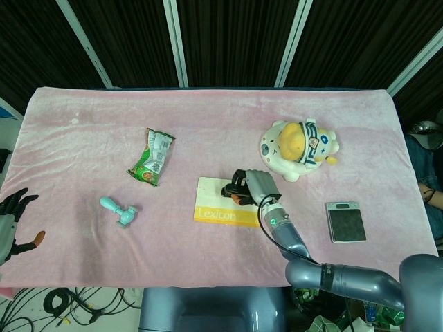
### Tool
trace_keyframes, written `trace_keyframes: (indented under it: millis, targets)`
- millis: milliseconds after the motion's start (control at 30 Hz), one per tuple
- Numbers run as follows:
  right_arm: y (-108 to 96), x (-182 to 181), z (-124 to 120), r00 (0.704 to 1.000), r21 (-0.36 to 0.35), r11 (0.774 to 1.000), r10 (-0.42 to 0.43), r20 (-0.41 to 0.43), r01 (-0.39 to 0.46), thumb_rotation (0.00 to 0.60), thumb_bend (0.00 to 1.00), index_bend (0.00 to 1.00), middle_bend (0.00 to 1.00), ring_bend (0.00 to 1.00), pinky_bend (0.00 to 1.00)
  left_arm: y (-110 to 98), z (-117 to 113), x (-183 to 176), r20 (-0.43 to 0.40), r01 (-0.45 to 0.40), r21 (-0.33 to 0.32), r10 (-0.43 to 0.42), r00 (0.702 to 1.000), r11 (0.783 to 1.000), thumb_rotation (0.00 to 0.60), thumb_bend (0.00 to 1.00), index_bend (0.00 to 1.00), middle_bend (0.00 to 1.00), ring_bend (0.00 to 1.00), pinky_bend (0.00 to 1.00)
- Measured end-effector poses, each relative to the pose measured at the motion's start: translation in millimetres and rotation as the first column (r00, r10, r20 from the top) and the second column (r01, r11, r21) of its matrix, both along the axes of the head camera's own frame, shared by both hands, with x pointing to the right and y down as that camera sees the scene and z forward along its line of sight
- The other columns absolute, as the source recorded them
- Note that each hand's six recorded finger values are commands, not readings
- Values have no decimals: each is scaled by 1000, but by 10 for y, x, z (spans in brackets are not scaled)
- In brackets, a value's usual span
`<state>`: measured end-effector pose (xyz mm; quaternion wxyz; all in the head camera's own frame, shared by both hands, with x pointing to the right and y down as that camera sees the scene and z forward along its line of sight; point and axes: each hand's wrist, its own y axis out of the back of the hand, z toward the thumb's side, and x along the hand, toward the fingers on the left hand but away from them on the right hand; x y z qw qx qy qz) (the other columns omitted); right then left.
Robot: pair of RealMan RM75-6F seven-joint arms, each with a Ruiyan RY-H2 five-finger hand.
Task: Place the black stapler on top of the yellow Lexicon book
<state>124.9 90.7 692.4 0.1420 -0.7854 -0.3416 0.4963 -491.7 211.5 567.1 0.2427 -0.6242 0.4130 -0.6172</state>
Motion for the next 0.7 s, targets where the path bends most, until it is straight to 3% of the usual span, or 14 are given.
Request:
trace_keyframes:
  millis: [333, 700]
  targets:
    - [42, -235, 158, 1000, -3, 1000, 6, -17, -6, 600, 282, 536, 506, 491, 448, -1, -1, 0, 0, 3, -1, -3, 1000, 1000, 600, 311, 152, 23, 0, 104]
    - [172, -277, 304, 999, -29, 999, -31, -41, 30, 600, 260, 509, 387, 412, 442, -4, -2, -9, -1, 8, -3, -8, 1000, 1000, 600, 312, 150, 22, 0, 104]
